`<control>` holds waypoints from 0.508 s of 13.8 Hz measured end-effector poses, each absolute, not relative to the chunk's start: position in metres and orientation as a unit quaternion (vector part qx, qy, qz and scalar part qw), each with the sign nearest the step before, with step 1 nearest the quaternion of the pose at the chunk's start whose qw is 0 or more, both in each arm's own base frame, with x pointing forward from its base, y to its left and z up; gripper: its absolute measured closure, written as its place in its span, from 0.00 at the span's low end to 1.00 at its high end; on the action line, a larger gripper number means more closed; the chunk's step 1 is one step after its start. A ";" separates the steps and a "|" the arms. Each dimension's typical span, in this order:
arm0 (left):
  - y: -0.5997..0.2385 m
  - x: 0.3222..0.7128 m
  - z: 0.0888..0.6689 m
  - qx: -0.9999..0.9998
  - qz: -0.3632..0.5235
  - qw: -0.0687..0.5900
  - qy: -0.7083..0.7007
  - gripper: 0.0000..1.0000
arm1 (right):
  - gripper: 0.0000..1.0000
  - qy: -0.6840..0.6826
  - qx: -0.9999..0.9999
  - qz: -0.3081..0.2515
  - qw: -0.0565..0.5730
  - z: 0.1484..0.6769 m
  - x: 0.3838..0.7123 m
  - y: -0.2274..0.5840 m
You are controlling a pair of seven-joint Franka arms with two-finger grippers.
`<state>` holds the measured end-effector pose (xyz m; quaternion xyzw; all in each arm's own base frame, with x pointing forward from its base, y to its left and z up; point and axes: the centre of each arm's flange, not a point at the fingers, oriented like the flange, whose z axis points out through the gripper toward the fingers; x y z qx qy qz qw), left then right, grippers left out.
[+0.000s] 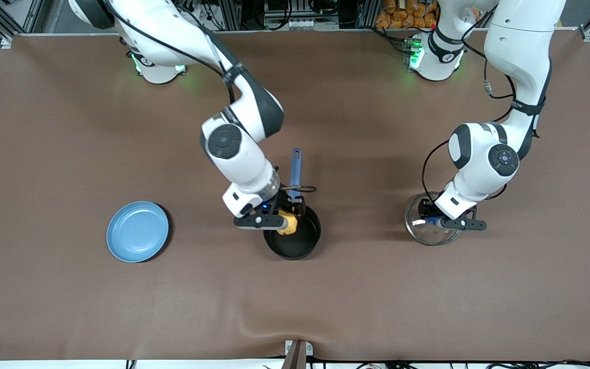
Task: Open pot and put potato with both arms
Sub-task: 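Move the potato over the pan while the left gripper lowers the lid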
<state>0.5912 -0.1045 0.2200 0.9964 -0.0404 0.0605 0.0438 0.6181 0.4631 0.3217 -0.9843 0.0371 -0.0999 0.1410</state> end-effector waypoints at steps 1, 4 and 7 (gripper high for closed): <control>-0.105 0.591 0.220 0.996 0.061 0.044 -0.041 0.12 | 0.41 0.029 -0.985 -0.107 0.136 0.308 0.619 0.467; -0.101 0.593 0.221 0.996 0.066 0.043 -0.039 0.00 | 0.41 0.007 -0.987 -0.107 0.122 0.273 0.621 0.468; -0.093 0.601 0.239 0.995 0.087 0.045 -0.032 0.00 | 0.41 0.002 -0.987 -0.106 0.118 0.247 0.625 0.471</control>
